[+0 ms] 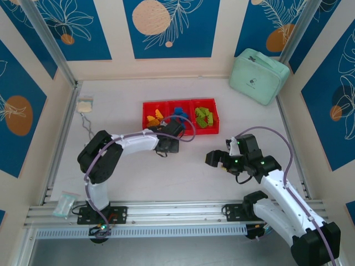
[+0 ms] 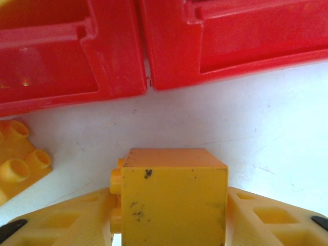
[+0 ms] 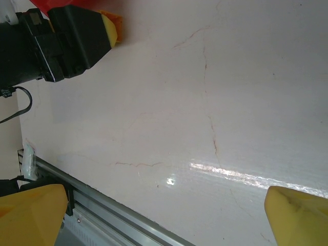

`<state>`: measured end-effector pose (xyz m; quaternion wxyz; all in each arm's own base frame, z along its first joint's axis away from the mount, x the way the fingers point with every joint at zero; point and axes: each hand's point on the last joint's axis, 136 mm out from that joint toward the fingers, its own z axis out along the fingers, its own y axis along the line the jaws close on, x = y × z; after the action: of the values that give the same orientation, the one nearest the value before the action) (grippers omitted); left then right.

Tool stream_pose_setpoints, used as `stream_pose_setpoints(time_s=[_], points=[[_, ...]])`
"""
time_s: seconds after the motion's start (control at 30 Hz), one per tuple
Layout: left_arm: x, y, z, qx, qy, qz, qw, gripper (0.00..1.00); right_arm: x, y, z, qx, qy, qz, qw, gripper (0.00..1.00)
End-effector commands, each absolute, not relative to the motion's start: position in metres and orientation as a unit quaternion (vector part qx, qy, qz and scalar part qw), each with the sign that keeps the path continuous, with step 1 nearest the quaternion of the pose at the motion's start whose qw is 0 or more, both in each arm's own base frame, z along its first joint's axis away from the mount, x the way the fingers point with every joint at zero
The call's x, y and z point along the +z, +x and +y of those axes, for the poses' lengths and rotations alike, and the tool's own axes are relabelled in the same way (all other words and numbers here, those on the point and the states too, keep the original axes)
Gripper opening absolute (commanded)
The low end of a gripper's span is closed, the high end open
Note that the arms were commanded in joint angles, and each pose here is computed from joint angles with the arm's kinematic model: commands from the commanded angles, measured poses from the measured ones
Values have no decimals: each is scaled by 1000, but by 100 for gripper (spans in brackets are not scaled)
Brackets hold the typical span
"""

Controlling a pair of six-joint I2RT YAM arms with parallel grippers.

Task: Sort the legos into containers by color
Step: Pick up the lego from the center of the table.

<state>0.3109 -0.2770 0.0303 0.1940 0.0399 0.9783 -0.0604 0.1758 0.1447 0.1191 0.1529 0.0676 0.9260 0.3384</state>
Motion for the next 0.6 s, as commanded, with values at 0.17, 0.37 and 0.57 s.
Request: stream_pose_setpoints(time_s=[0.17, 0.37, 0.57], points=[[63, 312, -272, -81, 30, 971, 225, 50, 129, 180, 145, 341, 59, 923, 166, 99], [122, 330, -259, -71, 36, 956, 281, 49, 137, 184, 145, 340, 58, 922, 177, 99], [159, 360, -233, -52, 25, 950, 307, 48, 136, 183, 145, 342, 61, 921, 176, 99]])
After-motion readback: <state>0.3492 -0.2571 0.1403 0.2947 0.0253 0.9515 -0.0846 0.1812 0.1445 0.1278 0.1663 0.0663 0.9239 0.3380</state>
